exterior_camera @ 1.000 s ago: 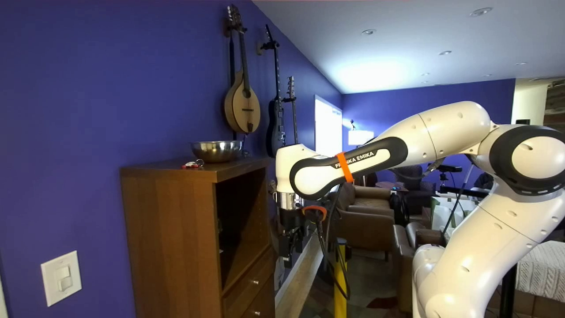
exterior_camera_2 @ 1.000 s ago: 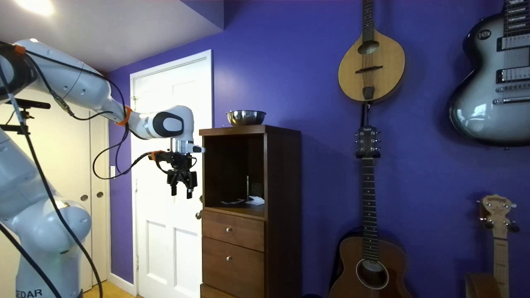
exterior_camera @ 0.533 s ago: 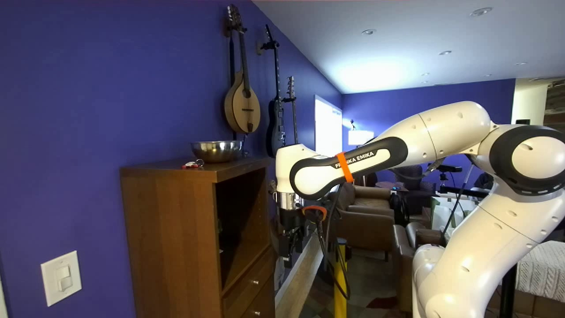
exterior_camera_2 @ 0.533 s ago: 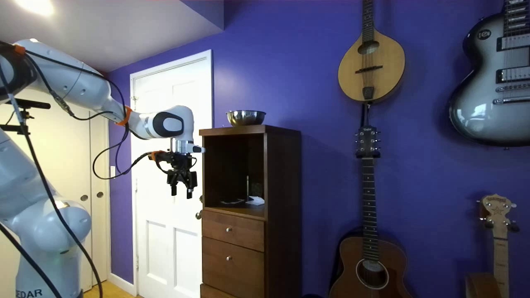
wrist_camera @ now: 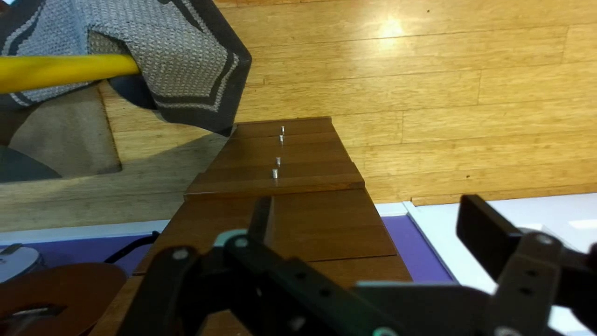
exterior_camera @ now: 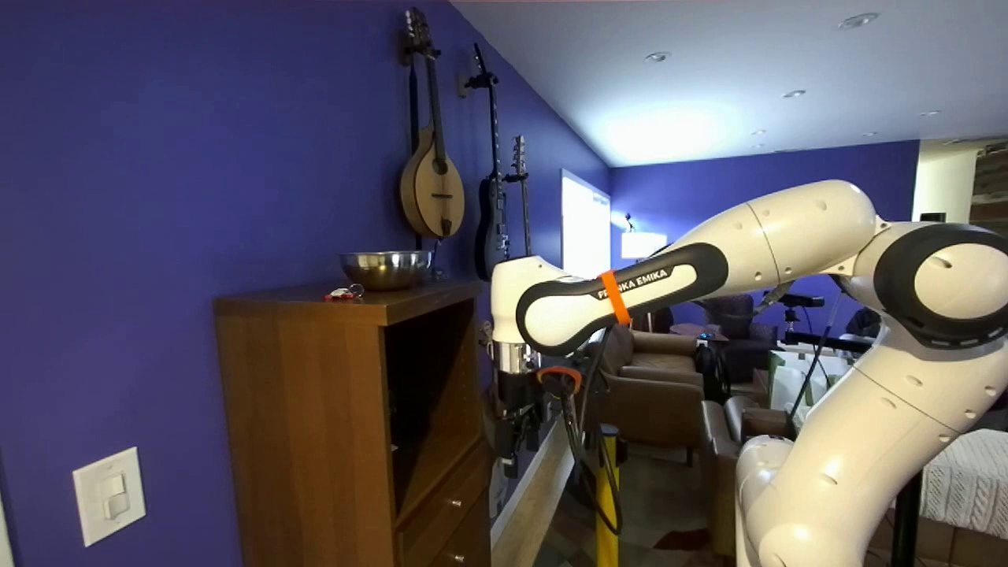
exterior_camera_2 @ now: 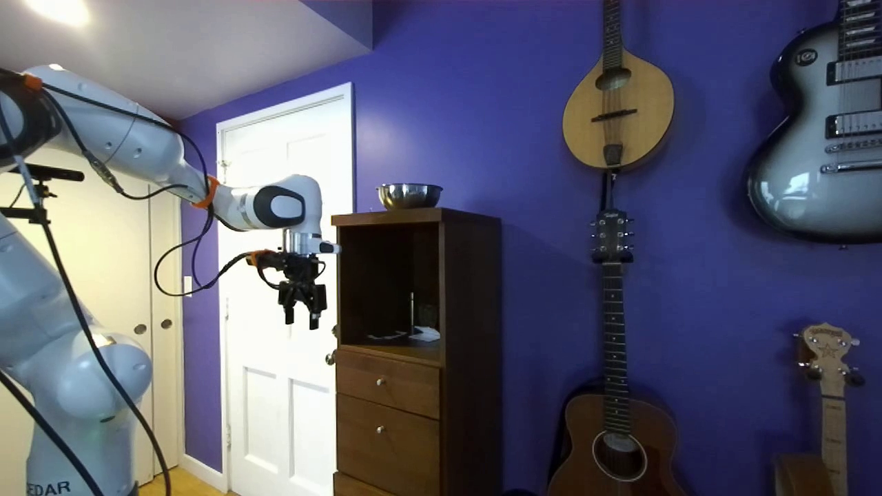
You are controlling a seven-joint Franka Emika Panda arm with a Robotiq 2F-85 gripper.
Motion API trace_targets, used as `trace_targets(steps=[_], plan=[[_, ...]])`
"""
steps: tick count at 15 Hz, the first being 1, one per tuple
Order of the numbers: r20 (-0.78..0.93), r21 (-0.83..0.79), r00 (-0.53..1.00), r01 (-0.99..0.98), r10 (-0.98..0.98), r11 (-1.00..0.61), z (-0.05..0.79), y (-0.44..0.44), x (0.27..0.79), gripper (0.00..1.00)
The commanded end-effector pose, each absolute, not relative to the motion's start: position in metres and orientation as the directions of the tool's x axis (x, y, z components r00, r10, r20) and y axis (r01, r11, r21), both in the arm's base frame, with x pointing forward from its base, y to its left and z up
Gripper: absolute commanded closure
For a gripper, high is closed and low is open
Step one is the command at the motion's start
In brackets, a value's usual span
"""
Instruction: Transfer the bowl to the shelf below it
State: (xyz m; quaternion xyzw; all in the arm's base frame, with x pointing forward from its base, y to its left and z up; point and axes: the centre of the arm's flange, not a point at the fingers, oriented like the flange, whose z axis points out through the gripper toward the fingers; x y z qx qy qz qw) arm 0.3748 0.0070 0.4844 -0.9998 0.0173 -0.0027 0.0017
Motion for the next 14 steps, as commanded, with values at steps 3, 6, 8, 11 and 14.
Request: trace_targets(steps=[3,6,8,11,14], plan=[[0.092,-0.033,0.954,-0.283,-0.285,-0.958,0.535,0.008,0.366,0.0],[0.131,-0.043,0.896,-0.423,-0.425,-0.905,0.578,-0.012,0.353,0.0],[0.166,-0.073,0.856,-0.485,-0.49,-0.872,0.614,-0.028,0.338,0.0],[0.256,-0.146,0.76,-0.581,-0.598,-0.801,0.665,-0.048,0.336,0.0],[0.345,-0.232,0.645,-0.645,-0.682,-0.728,0.715,-0.068,0.339,0.0]])
